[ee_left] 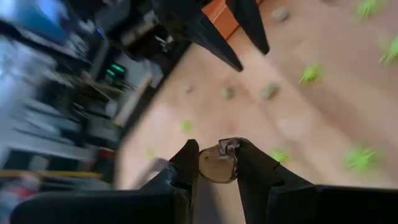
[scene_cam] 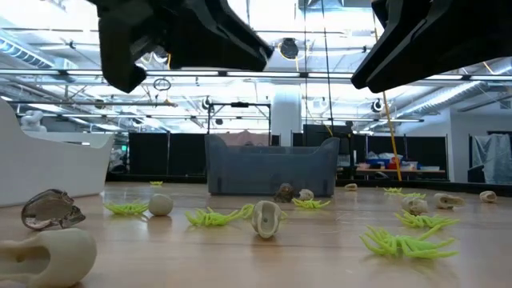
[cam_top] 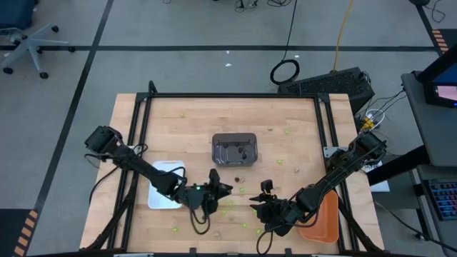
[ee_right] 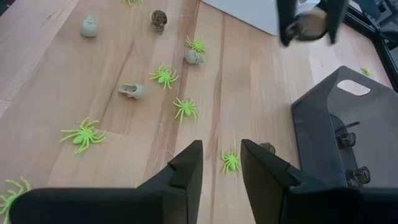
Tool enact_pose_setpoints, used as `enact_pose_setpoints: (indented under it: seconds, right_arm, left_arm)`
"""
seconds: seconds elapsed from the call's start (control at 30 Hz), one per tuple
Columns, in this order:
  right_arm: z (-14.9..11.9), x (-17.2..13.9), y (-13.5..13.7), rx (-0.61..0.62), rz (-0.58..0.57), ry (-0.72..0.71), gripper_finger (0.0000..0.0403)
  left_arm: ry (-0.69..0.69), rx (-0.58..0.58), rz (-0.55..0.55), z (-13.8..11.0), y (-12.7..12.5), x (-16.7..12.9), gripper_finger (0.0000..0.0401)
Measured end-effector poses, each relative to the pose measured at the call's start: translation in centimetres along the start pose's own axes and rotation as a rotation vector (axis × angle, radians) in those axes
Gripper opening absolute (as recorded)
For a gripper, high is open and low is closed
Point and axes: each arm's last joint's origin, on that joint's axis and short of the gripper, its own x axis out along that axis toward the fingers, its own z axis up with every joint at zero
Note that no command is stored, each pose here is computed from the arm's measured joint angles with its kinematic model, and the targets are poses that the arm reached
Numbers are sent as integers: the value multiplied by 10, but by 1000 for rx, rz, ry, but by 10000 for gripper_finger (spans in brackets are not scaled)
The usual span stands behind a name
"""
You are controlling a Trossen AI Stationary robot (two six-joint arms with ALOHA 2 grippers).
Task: Sort Halloween decoration
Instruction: Put the black skull toy into the black bin
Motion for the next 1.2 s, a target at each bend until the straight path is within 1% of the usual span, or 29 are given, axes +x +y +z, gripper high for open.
enact_pose_setpoints:
  seconds: [0.13, 0.2, 0.23, 0.4, 0.67, 0.77, 1.07, 1.2]
  right_arm:
    - [0, 0, 0, -1, 0, 0, 94]
    - [0, 0, 0, -3, 0, 0, 94]
    - [0, 0, 0, -4, 0, 0, 94]
    - [0, 0, 0, -4, 0, 0, 94]
    - [0, 0, 0, -4, 0, -1, 94]
    - [0, 0, 0, -4, 0, 0, 94]
    - [0, 0, 0, -5, 0, -1, 94]
    - [0, 0, 0, 0, 0, -1, 94]
  left_arm:
    - [7, 260, 32, 4, -2, -4, 69]
    - [-5, 342, 45, 7, -2, -6, 70]
    - [-9, 361, 50, 8, -2, -6, 70]
    - [-17, 350, 71, 9, 0, -6, 70]
    - [-20, 347, 69, 10, -1, -7, 70]
    - [-27, 270, 71, 11, -1, -7, 70]
    - [-40, -82, 66, 11, -1, -7, 70]
    - [-43, -213, 63, 11, -1, -7, 70]
